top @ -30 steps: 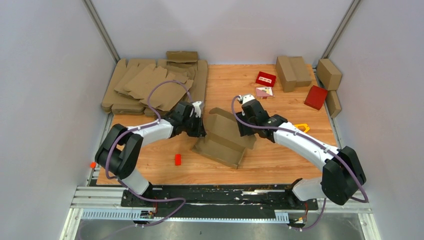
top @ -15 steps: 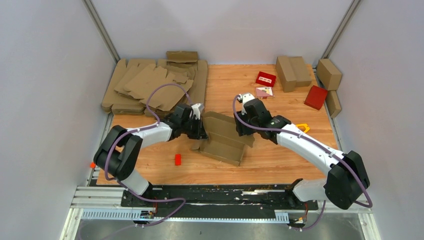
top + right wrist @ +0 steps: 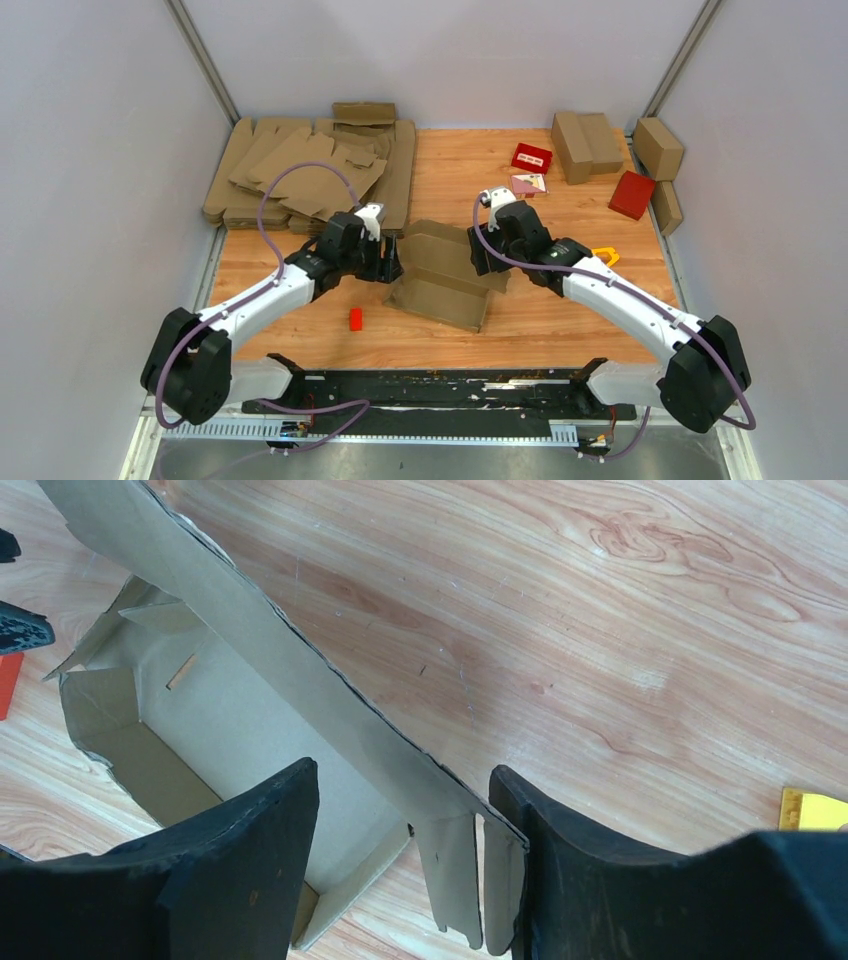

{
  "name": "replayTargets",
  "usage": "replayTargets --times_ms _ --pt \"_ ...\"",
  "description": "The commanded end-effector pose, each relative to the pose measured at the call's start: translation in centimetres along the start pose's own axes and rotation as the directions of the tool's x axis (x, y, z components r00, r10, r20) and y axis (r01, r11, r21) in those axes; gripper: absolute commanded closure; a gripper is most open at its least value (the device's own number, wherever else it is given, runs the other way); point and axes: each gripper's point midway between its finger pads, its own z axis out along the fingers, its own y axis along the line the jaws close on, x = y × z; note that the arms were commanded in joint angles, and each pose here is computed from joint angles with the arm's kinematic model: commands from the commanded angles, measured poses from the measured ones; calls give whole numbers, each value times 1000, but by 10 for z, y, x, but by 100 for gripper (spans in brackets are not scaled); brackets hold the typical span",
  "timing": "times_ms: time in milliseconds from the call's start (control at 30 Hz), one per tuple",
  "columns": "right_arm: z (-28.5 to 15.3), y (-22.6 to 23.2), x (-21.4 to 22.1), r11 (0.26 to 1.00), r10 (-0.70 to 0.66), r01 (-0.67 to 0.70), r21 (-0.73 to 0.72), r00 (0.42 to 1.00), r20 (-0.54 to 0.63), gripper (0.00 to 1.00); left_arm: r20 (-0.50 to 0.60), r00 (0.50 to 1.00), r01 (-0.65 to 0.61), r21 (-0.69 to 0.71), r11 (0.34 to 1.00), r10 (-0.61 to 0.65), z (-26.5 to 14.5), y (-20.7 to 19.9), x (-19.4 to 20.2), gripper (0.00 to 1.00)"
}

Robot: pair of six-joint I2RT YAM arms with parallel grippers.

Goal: Fold the paper box

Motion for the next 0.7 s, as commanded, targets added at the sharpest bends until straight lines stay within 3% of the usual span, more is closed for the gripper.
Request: replayTargets --times_ms 0,133,433,600,667 --pt "-6 4 -17 1000 -4 6 -17 998 70 36 -31 998 -57 -87 995 54 -3 15 10 24" --pt "-6 4 -17 1000 -3 5 -16 998 68 36 -84 991 -116 -160 980 104 -1 18 15 20" --pt "-6 3 -16 1000 -1 2 -12 998 63 34 -145 979 -168 -188 968 142 14 18 21 39" --pt "-14 -3 -15 1000 9 -10 18 998 58 27 -128 980 -178 -215 960 153 8 19 14 66" --pt "-23 -3 -15 1000 11 -12 17 999 51 5 -107 982 -176 -216 960 156 2 17 10 84"
